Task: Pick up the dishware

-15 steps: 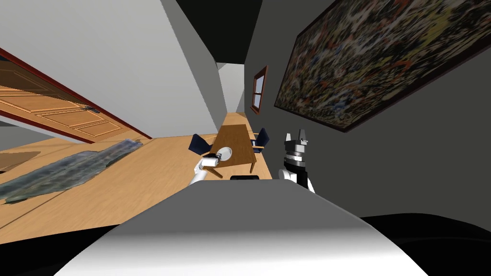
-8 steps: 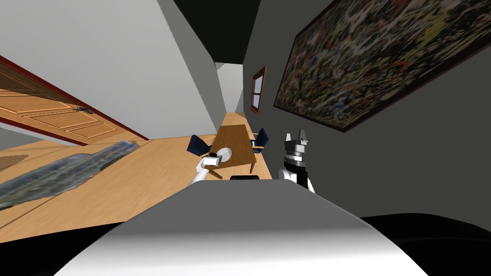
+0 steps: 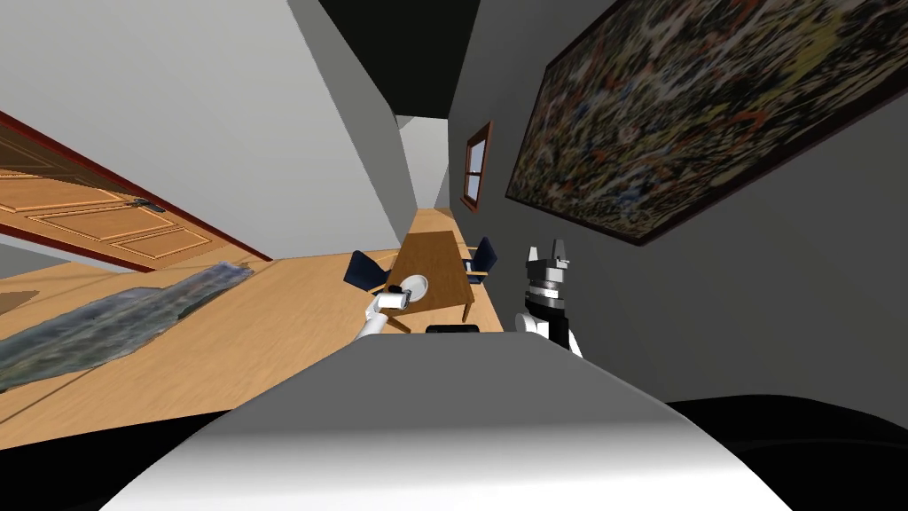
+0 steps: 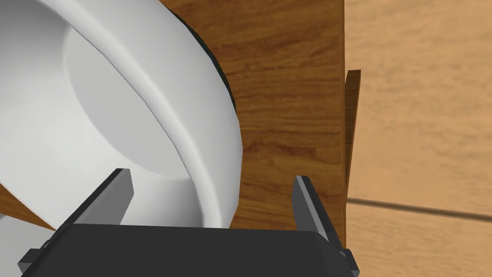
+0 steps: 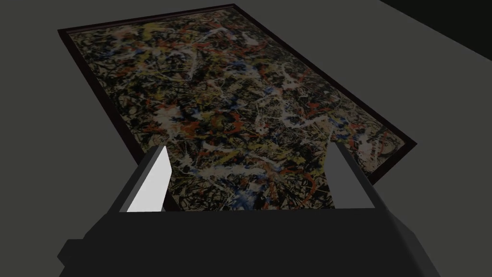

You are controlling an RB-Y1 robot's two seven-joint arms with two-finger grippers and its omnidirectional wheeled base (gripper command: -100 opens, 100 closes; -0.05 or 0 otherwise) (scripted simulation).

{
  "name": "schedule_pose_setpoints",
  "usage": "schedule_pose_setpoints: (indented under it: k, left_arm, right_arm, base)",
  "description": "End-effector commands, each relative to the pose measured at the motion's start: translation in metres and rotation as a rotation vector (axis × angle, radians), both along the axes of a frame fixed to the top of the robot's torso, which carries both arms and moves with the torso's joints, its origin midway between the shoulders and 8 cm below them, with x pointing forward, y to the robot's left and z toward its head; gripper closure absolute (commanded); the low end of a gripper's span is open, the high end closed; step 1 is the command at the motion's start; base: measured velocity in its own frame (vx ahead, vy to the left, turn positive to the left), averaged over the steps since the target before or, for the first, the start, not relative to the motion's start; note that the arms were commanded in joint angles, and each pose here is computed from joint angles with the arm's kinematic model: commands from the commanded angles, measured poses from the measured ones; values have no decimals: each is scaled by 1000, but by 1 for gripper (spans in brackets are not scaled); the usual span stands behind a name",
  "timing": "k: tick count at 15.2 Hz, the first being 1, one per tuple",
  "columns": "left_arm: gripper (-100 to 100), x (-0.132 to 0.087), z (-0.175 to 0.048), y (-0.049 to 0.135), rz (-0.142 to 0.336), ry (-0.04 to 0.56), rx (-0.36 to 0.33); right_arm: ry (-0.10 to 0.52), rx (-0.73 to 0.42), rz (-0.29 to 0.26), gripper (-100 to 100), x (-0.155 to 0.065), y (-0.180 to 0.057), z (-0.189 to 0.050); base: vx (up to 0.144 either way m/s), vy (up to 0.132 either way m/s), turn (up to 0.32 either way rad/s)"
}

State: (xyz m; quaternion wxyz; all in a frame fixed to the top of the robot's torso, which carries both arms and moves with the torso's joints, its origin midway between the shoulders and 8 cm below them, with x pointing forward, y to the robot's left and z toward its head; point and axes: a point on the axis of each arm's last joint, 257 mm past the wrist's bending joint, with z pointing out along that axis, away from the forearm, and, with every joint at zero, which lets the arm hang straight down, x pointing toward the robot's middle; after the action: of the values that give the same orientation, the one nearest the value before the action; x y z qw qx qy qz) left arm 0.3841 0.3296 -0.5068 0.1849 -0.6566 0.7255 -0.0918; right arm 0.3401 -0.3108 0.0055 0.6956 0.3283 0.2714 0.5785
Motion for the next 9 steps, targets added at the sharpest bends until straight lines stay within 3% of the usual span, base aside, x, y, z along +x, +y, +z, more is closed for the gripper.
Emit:
schedule_pose_setpoints:
  k: [1, 5, 9]
  left_arm:
    - [100, 0, 0, 0, 0, 0, 0]
    - [100, -1, -1, 0, -1, 3, 1]
    - [100, 3, 16, -1, -6, 2, 0]
  right_arm:
    - [0, 0, 0, 0, 0, 0, 0]
    - [0, 0, 0, 0, 0, 0, 0]
    - [0, 0, 0, 0, 0, 0, 0]
  base:
    - [6, 3, 0]
    - [0, 0, 0]
    - [-31, -14, 26]
